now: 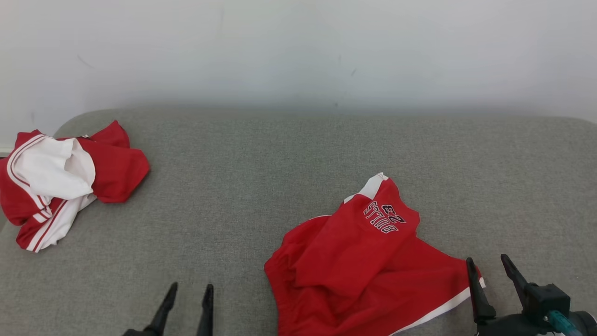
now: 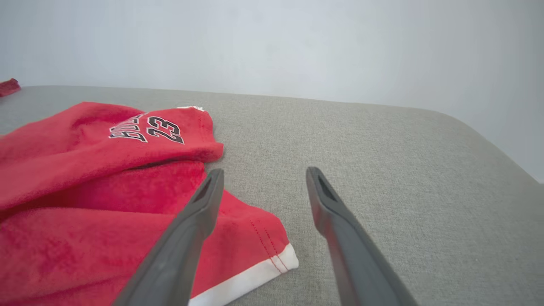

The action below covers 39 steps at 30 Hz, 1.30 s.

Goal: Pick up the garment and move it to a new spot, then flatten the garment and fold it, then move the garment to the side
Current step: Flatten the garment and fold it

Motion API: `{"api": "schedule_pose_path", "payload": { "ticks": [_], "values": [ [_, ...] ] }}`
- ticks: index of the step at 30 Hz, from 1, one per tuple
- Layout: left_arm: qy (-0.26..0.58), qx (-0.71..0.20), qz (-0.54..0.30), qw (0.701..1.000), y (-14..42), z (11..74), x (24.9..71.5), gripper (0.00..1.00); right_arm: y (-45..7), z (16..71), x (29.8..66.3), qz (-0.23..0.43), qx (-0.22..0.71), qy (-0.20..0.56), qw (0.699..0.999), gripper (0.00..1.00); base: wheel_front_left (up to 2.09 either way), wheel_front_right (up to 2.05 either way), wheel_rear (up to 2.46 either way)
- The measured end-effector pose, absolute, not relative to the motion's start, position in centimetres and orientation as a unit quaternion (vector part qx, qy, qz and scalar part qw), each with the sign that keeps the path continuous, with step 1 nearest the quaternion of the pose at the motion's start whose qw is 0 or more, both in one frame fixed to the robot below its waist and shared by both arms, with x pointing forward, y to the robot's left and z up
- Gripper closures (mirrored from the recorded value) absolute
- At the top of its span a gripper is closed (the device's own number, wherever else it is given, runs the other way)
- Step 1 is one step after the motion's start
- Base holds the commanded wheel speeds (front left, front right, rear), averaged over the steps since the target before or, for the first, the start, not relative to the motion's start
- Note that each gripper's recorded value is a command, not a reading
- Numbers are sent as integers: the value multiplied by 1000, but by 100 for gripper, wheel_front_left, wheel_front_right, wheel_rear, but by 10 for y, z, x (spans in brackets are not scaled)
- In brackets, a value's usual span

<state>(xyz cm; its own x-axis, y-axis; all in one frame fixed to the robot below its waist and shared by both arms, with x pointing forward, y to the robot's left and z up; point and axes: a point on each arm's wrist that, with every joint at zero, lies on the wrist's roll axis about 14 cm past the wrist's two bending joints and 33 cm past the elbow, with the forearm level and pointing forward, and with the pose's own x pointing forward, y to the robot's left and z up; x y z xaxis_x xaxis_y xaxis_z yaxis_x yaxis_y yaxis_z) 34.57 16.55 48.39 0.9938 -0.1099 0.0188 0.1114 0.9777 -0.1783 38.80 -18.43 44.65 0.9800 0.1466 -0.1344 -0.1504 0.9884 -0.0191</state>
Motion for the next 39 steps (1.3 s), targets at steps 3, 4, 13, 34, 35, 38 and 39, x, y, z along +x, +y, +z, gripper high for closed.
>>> {"api": "schedule_pose_path", "payload": {
  "ticks": [3, 4, 13, 34, 35, 38, 39],
  "values": [
    [13, -92, -80, 992, 151, 475, 344, 0, -180, 457, 382, 75, -10, 46, 996, 0, 0, 0, 0],
    [19, -94, -88, 992, 147, 472, 344, 0, -177, 458, 379, 77, -8, 42, 996, 0, 0, 0, 0],
    [59, -96, -157, 981, 108, 454, 371, 0, -157, 484, 372, 92, 4, -3, 996, 0, 0, 0, 0],
    [130, -60, -265, 954, 46, 416, 436, 100, -193, 468, 362, 22, 8, 22, 999, 0, 0, 0, 0],
    [116, -59, -267, 955, 45, 425, 444, 100, -194, 467, 362, 20, 9, 23, 999, 0, 0, 0, 0],
    [80, -54, -265, 959, 47, 449, 466, 100, -195, 465, 363, 18, 8, 27, 999, 0, 0, 0, 0],
    [73, -51, -263, 961, 50, 453, 472, 100, -195, 465, 363, 18, 8, 28, 999, 0, 0, 0, 0]
  ]
}}
